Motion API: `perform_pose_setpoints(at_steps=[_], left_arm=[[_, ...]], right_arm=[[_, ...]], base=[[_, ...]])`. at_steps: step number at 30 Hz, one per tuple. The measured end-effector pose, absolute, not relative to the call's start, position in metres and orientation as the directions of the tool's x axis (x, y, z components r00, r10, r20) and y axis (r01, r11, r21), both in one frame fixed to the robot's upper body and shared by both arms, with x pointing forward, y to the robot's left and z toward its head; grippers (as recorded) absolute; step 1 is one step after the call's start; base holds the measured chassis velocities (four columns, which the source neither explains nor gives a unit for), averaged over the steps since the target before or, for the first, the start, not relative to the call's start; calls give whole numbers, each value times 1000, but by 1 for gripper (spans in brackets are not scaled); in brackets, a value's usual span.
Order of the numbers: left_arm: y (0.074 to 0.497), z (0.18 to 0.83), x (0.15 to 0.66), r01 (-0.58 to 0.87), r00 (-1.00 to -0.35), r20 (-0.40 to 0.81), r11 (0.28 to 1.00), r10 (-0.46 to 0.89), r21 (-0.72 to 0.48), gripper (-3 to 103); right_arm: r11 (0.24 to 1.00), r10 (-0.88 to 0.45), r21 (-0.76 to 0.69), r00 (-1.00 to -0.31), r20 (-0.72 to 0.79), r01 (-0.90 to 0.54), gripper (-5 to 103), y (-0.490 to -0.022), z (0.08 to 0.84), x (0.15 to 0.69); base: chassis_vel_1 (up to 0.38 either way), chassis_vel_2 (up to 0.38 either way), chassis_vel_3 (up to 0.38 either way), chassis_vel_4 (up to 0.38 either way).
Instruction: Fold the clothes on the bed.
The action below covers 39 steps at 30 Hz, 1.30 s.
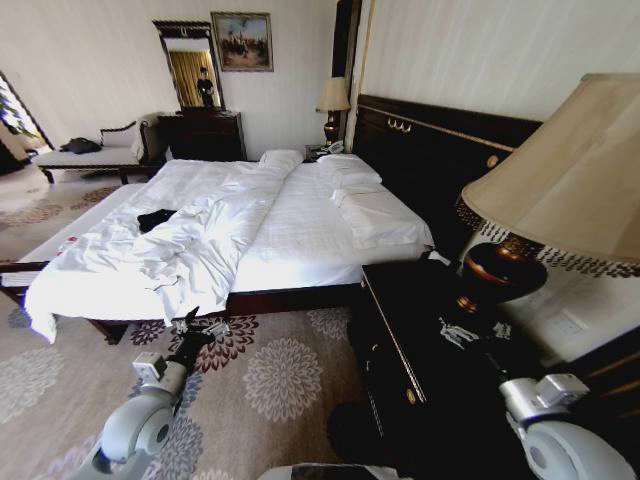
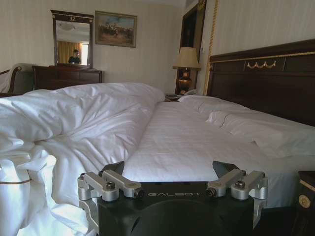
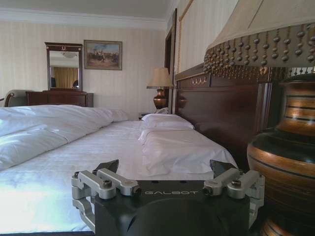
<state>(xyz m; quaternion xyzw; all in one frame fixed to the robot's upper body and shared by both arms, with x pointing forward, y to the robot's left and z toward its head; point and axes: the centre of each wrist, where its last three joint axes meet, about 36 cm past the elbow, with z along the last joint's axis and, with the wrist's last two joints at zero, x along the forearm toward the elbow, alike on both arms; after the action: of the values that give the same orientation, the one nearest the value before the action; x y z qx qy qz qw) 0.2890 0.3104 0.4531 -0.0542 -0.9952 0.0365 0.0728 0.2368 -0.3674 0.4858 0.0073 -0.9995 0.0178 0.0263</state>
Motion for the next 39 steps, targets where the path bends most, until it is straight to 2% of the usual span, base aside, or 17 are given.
perform_pose_setpoints(at_steps=[33,39], left_arm=[[311,455,288,98,-985,139,993,107,-69,100],[308,457,287,139,-986,90,990,138,5,100]], right_arm=[[1000,17,-12,-996,88,16,100,-357,468,229],[999,34,-4,-996,82,34,100,-353,463,230]], base=[[-140,143,134,-151],[-126,142,138,-131]])
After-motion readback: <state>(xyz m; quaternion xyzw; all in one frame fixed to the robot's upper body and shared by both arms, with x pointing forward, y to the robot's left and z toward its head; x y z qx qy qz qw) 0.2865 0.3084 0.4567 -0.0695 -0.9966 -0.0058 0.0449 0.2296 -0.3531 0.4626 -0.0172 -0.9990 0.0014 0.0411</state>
